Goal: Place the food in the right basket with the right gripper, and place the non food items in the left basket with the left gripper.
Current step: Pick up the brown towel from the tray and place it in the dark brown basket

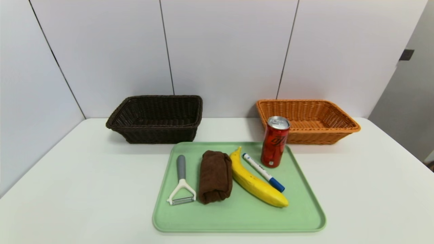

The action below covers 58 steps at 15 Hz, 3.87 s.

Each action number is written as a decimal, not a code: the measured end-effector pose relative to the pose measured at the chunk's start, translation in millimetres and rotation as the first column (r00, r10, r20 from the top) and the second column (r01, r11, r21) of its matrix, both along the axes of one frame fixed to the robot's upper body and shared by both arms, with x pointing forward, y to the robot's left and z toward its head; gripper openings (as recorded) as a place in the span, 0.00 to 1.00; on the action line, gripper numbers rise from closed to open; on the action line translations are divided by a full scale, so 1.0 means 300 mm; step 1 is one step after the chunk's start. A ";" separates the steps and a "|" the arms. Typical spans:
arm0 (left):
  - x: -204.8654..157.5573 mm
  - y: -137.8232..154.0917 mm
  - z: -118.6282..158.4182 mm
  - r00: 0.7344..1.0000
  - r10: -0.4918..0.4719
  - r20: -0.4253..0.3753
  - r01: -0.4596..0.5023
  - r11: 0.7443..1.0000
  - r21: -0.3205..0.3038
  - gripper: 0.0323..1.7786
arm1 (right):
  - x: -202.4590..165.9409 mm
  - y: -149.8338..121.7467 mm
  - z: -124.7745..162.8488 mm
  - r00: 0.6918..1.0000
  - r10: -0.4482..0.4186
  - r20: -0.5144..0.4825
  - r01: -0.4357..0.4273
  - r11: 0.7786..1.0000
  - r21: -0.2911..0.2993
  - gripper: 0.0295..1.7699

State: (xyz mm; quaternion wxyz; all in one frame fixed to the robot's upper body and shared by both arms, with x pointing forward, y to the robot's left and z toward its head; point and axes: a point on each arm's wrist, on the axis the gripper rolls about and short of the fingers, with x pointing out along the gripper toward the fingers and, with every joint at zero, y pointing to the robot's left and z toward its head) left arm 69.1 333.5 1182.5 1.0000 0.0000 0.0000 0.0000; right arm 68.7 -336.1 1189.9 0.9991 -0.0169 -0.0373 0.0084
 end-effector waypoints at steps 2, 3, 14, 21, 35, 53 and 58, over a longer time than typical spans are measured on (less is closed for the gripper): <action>0.000 0.000 0.000 1.000 0.000 0.000 0.000 1.000 0.000 1.00 | 0.000 0.000 0.000 1.000 0.000 0.000 0.000 1.000 0.000 0.99; 0.000 0.000 0.000 1.000 0.000 0.000 0.000 1.000 0.000 1.00 | 0.000 0.000 0.000 1.000 0.000 0.000 0.000 1.000 0.000 0.99; 0.000 0.000 0.000 1.000 0.000 0.000 0.000 1.000 0.000 1.00 | 0.000 0.000 0.000 1.000 -0.002 0.000 0.002 1.000 -0.006 0.99; 0.000 0.000 0.000 1.000 0.000 -0.001 0.000 1.000 0.007 1.00 | 0.000 0.000 0.000 1.000 0.004 0.001 -0.004 1.000 -0.006 0.99; -0.089 -0.006 0.135 0.995 -0.082 -0.060 0.079 0.995 -0.054 1.00 | -0.080 -0.001 0.127 0.996 -0.019 -0.083 0.020 1.000 0.013 0.99; 0.244 -0.021 0.568 0.872 -0.262 -0.414 0.217 0.964 -0.153 1.00 | 0.238 0.006 0.424 0.894 0.042 -0.446 -0.042 0.999 0.010 0.99; 0.394 -0.060 0.581 0.794 -0.358 -0.491 0.315 0.933 -0.171 1.00 | 0.379 0.019 0.451 0.849 0.158 -0.505 -0.192 0.981 -0.016 0.99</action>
